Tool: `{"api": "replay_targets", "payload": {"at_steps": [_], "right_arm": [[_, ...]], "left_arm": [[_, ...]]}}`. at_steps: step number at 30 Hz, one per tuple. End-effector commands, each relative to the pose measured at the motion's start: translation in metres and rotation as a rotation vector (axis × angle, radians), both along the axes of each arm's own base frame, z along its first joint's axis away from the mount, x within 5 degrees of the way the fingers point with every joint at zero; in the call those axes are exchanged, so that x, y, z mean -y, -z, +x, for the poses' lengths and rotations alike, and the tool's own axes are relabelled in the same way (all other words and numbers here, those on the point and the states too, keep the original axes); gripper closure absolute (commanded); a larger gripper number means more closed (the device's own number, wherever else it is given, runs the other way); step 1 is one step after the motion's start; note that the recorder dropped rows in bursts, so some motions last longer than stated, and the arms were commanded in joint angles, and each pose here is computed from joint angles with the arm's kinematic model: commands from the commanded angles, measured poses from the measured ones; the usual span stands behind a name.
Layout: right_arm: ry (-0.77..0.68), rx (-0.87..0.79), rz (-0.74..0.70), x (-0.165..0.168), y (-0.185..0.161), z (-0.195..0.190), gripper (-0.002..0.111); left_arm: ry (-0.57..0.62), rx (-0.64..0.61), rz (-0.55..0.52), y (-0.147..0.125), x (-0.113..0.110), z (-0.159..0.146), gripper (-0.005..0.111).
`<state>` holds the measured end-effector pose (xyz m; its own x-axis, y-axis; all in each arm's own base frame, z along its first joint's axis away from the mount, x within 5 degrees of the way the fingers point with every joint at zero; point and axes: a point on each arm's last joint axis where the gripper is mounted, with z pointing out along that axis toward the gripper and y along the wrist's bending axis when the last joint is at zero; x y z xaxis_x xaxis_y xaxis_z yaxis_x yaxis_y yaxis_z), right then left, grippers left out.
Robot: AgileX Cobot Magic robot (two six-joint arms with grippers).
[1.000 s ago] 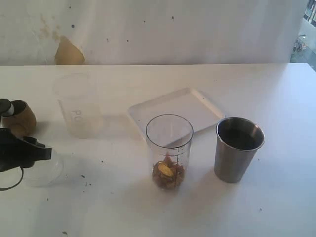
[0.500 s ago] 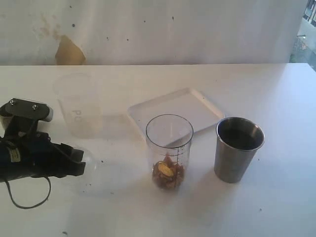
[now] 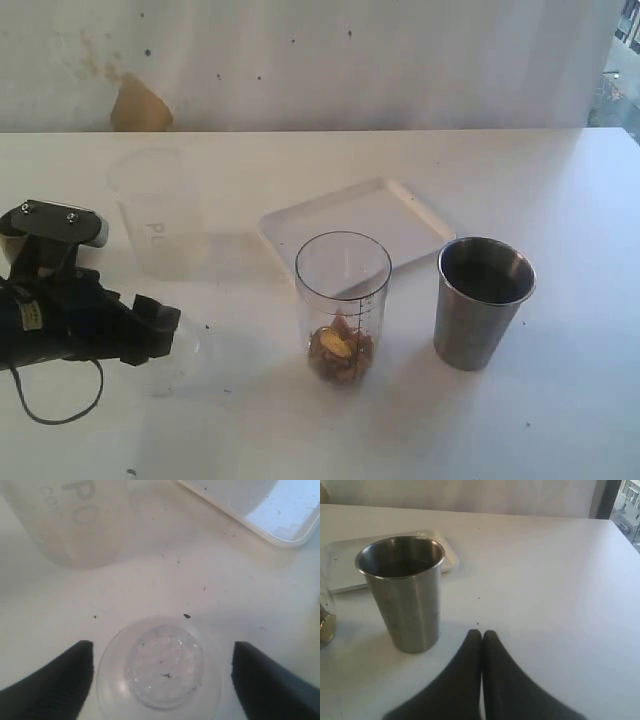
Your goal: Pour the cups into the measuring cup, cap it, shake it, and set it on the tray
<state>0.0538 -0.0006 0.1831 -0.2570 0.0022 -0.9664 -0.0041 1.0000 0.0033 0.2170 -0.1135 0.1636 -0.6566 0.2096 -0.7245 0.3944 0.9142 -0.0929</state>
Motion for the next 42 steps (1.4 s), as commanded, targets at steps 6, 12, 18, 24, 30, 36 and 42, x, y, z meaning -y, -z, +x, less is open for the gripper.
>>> {"api": "replay_targets", "payload": {"at_steps": [6,12,18,24,30,36,42], "right_arm": [[0.0,0.006,-0.001,0.0,0.001,0.0,0.108],[0.0,0.006,-0.001,0.0,0.001,0.0,0.108],[0.0,0.006,-0.001,0.0,0.001,0.0,0.108],[0.0,0.006,-0.001,0.0,0.001,0.0,0.108],[0.0,0.006,-0.001,0.0,0.001,0.0,0.108],[0.0,0.006,-0.001,0.0,0.001,0.0,0.108],[0.0,0.006,-0.001,0.0,0.001,0.0,0.108]], "left_arm": [[0.002,0.05,-0.023,-0.021,-0.003,-0.007,0.03],[-0.016,0.04,-0.015,-0.044,-0.014,-0.025,0.075],[-0.017,0.125,-0.058,-0.061,-0.027,-0.05,0.106],[-0.028,0.302,-0.199,-0.058,-0.045,-0.086,0.106],[-0.028,0.411,-0.27,-0.051,-0.06,-0.115,0.106],[-0.045,0.386,-0.275,-0.047,-0.065,-0.124,0.106],[-0.053,0.379,-0.288,-0.047,-0.065,-0.124,0.106]]}}
